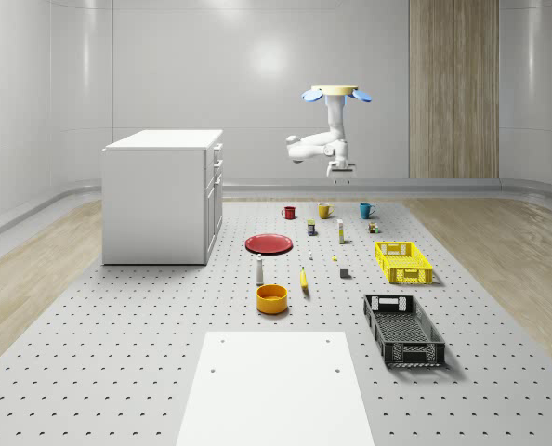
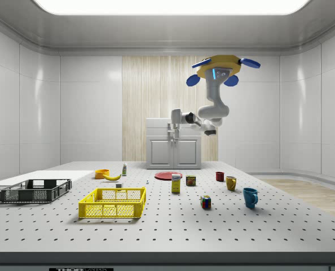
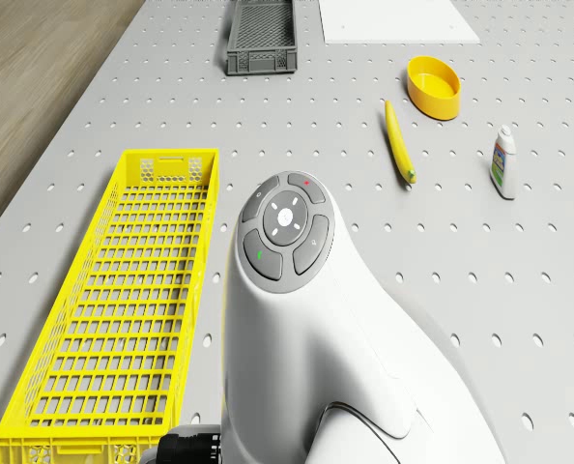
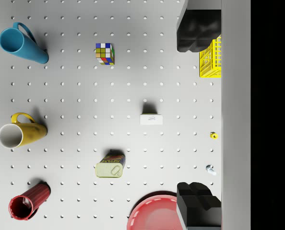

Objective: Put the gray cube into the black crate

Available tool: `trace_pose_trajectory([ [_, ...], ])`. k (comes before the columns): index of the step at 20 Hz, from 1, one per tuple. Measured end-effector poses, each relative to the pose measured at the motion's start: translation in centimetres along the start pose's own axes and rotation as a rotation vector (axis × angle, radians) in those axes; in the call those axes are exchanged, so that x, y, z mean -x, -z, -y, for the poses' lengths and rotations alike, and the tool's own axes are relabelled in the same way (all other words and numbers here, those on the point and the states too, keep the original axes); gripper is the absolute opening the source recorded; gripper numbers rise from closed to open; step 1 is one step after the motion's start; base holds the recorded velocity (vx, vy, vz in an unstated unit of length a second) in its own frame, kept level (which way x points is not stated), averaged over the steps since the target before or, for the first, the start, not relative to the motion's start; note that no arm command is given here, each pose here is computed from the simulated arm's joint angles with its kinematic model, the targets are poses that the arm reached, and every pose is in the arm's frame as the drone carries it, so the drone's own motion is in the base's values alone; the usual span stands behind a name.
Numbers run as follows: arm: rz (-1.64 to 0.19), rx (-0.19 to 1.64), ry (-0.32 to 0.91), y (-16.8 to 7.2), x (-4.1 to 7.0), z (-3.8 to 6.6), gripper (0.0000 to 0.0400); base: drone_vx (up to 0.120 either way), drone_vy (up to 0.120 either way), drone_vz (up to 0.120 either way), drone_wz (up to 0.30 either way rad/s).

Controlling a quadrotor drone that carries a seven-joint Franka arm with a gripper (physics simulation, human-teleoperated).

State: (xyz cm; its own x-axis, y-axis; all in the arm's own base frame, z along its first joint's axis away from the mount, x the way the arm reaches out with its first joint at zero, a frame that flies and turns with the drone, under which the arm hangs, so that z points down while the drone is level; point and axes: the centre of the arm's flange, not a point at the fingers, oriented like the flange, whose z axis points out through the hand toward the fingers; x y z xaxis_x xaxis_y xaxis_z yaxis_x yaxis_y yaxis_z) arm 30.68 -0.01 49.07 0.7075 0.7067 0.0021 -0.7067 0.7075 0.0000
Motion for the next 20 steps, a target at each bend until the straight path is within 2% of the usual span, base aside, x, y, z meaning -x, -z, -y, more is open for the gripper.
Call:
trace_pose_trajectory([
  [20,0.0,0.0,0.0,0.0,0.0,0.0,0.04,0.12,0.0,0.0,0.0],
])
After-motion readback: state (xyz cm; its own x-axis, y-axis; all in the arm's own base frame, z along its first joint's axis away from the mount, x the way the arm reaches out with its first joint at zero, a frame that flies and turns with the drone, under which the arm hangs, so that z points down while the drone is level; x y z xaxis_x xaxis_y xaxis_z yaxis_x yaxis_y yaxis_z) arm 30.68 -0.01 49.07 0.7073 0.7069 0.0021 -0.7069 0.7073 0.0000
